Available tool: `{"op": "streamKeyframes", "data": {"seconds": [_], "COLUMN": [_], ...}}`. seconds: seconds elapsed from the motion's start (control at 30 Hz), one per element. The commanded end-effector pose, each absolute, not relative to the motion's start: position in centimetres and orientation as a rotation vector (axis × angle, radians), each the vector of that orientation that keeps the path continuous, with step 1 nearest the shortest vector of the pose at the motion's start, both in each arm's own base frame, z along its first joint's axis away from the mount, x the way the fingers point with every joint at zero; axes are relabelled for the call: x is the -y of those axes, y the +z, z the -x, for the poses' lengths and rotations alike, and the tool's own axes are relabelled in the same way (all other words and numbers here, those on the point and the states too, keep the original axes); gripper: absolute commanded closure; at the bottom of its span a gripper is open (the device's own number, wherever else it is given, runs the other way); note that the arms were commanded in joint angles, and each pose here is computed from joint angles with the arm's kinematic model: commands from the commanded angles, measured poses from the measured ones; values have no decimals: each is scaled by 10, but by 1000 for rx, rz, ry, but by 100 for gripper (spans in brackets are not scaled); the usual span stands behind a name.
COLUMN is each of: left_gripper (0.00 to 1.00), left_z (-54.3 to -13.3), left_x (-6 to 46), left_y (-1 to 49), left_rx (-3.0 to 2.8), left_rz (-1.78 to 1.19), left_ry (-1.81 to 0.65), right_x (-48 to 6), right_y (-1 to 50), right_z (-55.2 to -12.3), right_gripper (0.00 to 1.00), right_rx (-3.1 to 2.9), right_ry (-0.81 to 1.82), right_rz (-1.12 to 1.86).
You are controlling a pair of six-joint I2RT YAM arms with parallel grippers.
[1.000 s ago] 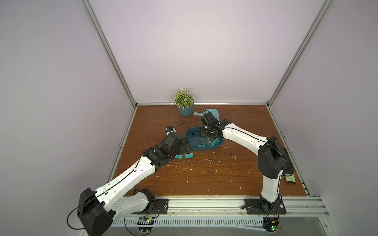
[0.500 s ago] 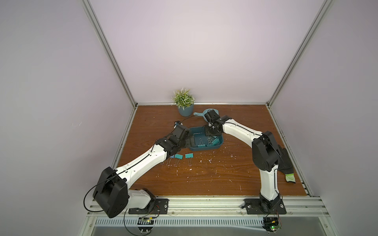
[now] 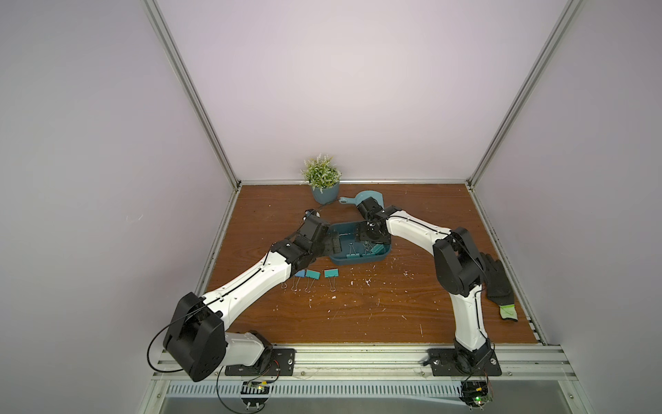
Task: Take out the binder clips from the storage box
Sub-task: Pick up the binder clip from the storage box.
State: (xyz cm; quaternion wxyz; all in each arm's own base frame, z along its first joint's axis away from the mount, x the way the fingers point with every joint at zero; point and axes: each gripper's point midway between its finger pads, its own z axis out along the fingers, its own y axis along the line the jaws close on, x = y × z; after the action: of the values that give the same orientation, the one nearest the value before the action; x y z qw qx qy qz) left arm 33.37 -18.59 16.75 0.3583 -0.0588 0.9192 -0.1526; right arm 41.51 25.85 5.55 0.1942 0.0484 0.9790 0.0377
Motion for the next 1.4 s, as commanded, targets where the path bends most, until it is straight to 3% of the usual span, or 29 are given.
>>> {"op": "streamKeyframes", "data": {"seconds": [0.0,0.23,0.77,1.03,1.37], "left_gripper": [1,1,1,1,1], "left_z": [-333,-331,-330,-331,-331], "left_x": [177,165,157,158,161], "left_y": [173,173,172,174,169], "left_rx": [-2350,-2340,-2342,-2337,-2349], "left_rz": [158,178,205,204,203], "left_ry": [-397,-405,-412,-423,-440], "right_x": [-252,-246,-286,-276,-268], "right_y": [71,65,64,90,77], "right_z": [-426,-433,-455,-450,-457], "right_gripper": [8,4,14,9,7], "right_rx": [-2696,-2670,-2670,-2612,-2627], "right_ry": [97,53,51,12,13], "right_rz": [-269,-357,-115,-68,-13]}}
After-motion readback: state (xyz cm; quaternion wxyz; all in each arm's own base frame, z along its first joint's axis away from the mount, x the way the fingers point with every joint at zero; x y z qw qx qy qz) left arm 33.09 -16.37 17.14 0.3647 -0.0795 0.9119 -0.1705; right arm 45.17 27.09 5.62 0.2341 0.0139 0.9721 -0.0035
